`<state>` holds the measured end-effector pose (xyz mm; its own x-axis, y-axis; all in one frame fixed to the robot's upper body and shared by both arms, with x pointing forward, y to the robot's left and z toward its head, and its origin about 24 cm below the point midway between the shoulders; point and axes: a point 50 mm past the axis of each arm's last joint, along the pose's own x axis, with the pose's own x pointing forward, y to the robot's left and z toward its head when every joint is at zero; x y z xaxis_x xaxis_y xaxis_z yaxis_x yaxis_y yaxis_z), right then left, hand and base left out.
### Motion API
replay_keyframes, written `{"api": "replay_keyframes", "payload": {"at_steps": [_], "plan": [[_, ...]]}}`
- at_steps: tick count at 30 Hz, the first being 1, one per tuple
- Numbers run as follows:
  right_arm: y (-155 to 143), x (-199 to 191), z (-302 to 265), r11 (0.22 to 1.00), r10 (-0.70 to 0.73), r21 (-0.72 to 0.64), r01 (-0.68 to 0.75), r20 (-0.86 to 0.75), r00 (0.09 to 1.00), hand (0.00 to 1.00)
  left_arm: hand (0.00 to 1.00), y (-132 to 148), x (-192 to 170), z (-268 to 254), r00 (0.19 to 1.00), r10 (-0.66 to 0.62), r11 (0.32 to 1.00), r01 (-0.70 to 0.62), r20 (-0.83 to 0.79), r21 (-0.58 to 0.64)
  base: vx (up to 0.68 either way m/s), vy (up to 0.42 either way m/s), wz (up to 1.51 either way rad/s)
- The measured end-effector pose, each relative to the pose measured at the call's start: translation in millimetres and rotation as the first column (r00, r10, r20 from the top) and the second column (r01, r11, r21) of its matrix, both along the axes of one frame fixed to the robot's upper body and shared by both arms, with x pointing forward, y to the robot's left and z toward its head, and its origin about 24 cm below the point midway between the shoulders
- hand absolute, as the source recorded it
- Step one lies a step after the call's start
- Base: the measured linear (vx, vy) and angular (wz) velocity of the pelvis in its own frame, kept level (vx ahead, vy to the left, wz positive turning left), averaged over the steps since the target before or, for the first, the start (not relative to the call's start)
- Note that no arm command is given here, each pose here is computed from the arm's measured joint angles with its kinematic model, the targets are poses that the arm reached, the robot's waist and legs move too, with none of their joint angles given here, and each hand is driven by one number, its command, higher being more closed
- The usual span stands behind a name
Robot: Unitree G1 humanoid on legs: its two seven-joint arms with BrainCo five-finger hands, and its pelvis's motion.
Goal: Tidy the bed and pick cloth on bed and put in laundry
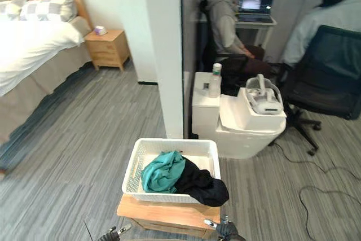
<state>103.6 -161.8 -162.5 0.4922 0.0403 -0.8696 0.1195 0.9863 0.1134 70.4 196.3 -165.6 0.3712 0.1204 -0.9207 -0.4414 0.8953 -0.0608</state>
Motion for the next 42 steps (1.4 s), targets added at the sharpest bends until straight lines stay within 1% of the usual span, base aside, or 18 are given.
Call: {"api": "replay_keyframes", "payload": {"at_steps": [2,6,9,10,12,14,16,18,21,24,28,30,32,33,35,38,40,42], "plan": [[0,0,-1,0.999,0.048,-0.002,-0.048,-0.016,0.999,0.0,0.0,0,0,0,1.0,0.019,1.0,-0.019,-0.004,0.008,-0.1,-0.009,0.26],[-5,1,-2,0.997,0.078,-0.014,-0.079,-0.071,0.994,0.0,0.0,2,4,1,0.999,0.038,0.999,-0.038,0.0,0.029,-0.12,-0.004,0.7],[-11,-7,-5,0.998,0.05,-0.028,-0.054,-0.129,0.99,0.0,0.0,4,5,1,0.998,0.069,0.995,-0.068,-0.004,0.067,-0.09,0.034,0.98],[-11,-7,-4,0.999,0.031,-0.027,-0.035,-0.13,0.991,0.0,0.0,7,10,3,0.998,0.055,0.995,-0.055,0.004,0.082,0.04,0.093,1.04],[-27,4,0,0.998,-0.024,-0.059,0.018,-0.096,0.995,0.0,0.0,-1,10,1,1.0,0.01,0.997,-0.009,-0.011,0.075,-0.03,0.078,1.19],[-26,-2,-2,0.998,-0.042,-0.053,0.036,-0.114,0.993,0.0,0.0,5,13,3,1.0,-0.026,0.994,0.027,-0.007,0.105,-0.11,0.04,1.19],[-22,-2,-2,0.997,-0.066,-0.043,0.062,-0.109,0.992,0.0,0.0,6,14,3,1.0,-0.026,0.995,0.026,-0.001,0.096,0.0,0.035,0.89],[-28,0,0,0.994,-0.092,-0.063,0.086,-0.096,0.991,0.0,0.0,-2,14,2,0.996,-0.088,0.993,0.088,-0.002,0.077,-0.03,0.075,0.7],[-19,-1,-1,0.994,-0.102,-0.043,0.098,-0.101,0.99,0.0,0.0,-1,18,3,0.982,-0.19,0.978,0.19,-0.007,0.081,-0.13,0.083,0.41],[-20,-1,-1,0.991,-0.126,-0.052,0.121,-0.102,0.987,0.0,0.0,-5,22,3,0.957,-0.29,0.953,0.291,-0.026,0.087,-0.13,0.006,0.2],[-25,2,0,0.988,-0.145,-0.07,0.139,-0.088,0.986,0.0,0.0,-14,24,3,0.933,-0.359,0.93,0.36,-0.027,0.077,-0.09,-0.021,0.03],[-37,12,7,0.982,-0.172,-0.087,0.17,-0.018,0.985,0.0,0.0,-33,33,3,0.895,-0.446,0.895,0.445,0.016,0.042,-0.13,0.041,0.74],[-39,10,7,0.977,-0.196,-0.085,0.195,-0.013,0.98,0.0,0.0,-37,35,4,0.853,-0.522,0.853,0.521,0.017,0.039,-0.07,0.025,1.41],[-38,8,7,0.976,-0.204,-0.084,0.202,-0.017,0.979,0.0,0.0,-35,37,4,0.843,-0.537,0.843,0.536,0.009,0.048,-0.03,-0.058,1.55],[-30,5,4,0.971,-0.233,-0.065,0.231,-0.027,0.972,0.0,0.0,-29,44,6,0.823,-0.568,0.818,0.565,-0.008,0.105,-0.01,-0.088,1.43],[-25,2,2,0.961,-0.275,-0.056,0.272,-0.045,0.96,0.0,0.0,-26,47,6,0.827,-0.561,0.821,0.561,-0.028,0.104,-0.03,-0.116,0.78],[-17,1,1,0.963,-0.269,-0.037,0.267,-0.062,0.961,0.0,0.0,-20,49,7,0.824,-0.566,0.816,0.564,-0.028,0.124,-0.1,-0.178,-0.07],[-17,4,2,0.965,-0.261,-0.034,0.26,-0.048,0.964,0.0,0.0,-24,46,5,0.814,-0.578,0.808,0.58,-0.049,0.103,-0.14,-0.22,0.0]]}}
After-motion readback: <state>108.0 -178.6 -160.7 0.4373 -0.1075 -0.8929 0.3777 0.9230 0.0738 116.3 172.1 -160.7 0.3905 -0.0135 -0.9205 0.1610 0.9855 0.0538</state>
